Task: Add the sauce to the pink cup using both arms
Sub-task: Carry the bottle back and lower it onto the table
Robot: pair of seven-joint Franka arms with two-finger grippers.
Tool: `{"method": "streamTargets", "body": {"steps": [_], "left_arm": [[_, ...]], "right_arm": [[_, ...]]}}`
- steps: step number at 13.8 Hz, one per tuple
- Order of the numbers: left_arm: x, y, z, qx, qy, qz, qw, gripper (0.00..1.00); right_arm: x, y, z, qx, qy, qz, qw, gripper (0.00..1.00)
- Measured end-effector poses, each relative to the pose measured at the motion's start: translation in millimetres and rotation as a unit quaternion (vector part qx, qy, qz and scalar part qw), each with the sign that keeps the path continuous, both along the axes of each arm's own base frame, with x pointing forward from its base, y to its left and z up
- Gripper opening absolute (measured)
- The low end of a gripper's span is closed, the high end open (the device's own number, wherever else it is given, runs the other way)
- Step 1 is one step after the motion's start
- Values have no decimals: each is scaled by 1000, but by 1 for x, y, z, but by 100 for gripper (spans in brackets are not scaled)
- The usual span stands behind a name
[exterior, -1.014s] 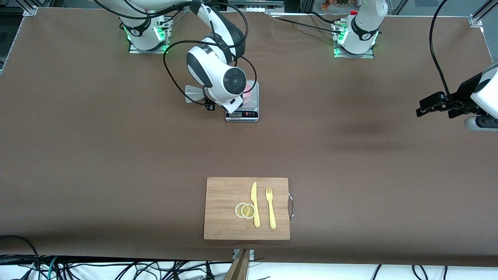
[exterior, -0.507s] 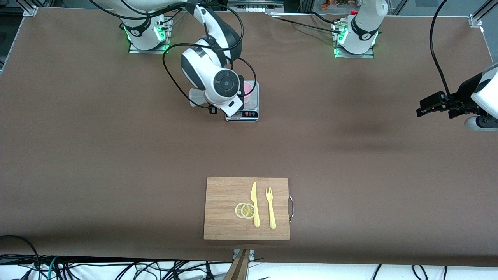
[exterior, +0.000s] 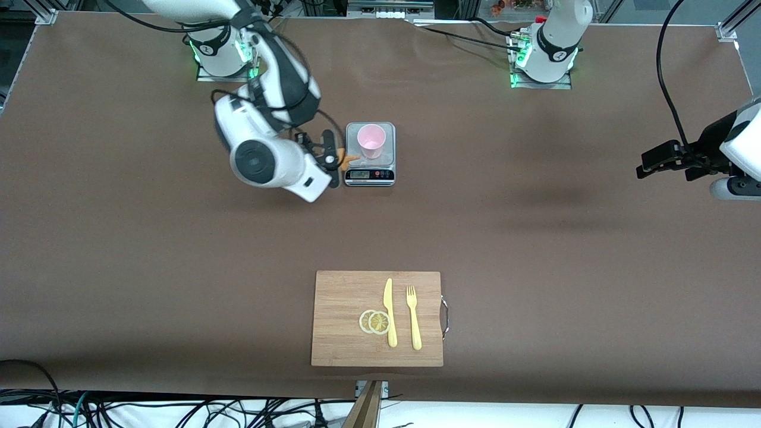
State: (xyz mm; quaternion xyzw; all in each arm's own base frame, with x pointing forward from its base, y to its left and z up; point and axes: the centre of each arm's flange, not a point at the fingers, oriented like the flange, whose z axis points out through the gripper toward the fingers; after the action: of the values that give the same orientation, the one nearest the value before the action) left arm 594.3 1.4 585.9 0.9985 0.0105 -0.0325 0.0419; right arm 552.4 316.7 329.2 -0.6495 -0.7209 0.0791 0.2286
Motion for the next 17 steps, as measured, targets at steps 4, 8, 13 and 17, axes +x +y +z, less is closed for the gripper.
{"method": "streamTargets", "body": {"steps": [4,8,13,17], "left_arm": [[0,0,0,0,0,0,1000,100],[0,0,1,0,-1,0,1000,100],[0,0,4,0,-4,0,1000,100],[0,0,4,0,-4,0,1000,100]], "right_arm": [[40,-97,-18,149,1,-21,989,37],[56,-170,-57,282,4,-52,958,37],[54,-249,-128,410,28,-119,904,37],[37,-286,-189,457,40,-145,877,37]]}}
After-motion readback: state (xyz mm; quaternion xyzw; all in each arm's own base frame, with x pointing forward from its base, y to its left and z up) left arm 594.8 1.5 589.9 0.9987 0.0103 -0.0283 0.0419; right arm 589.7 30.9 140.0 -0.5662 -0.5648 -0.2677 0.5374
